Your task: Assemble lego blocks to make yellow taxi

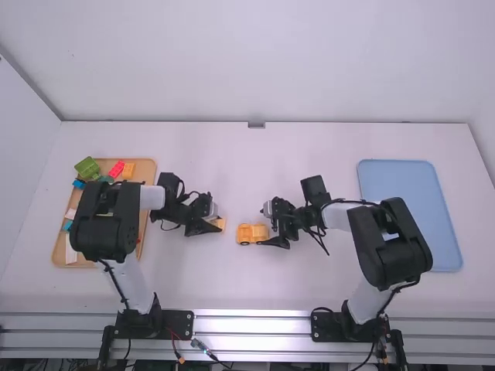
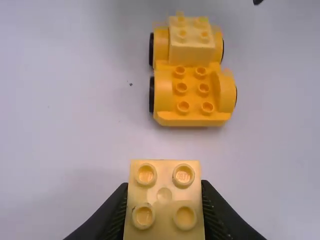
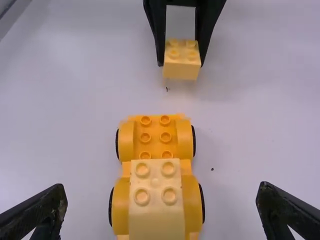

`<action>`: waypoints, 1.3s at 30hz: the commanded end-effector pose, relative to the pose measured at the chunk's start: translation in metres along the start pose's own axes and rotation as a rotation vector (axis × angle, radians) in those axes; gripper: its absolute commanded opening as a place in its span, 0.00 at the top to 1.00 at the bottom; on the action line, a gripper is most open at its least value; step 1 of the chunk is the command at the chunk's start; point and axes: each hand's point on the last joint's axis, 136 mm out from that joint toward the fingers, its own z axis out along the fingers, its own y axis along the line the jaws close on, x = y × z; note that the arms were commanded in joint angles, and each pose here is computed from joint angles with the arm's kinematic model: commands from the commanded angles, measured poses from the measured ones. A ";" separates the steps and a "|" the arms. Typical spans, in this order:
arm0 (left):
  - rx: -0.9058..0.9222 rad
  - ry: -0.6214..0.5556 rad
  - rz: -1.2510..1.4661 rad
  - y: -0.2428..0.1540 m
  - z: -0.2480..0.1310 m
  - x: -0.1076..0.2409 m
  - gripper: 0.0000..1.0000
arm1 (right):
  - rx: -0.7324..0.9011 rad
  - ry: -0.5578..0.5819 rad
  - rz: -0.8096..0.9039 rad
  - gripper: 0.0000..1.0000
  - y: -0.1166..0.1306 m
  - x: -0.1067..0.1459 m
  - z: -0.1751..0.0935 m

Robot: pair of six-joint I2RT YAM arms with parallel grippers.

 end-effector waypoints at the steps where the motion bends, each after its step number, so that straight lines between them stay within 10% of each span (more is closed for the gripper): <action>1: -0.001 -0.056 -0.048 0.002 -0.002 -0.013 0.80 | -0.015 -0.002 0.006 0.01 0.008 0.006 0.002; 13: -0.057 -0.061 -0.024 -0.001 0.005 -0.038 0.97 | 0.048 -0.065 -0.014 0.01 0.015 0.009 0.007; 39: 0.026 0.000 0.050 -0.032 0.056 -0.062 0.98 | -0.036 -0.183 0.048 0.01 0.001 0.021 0.036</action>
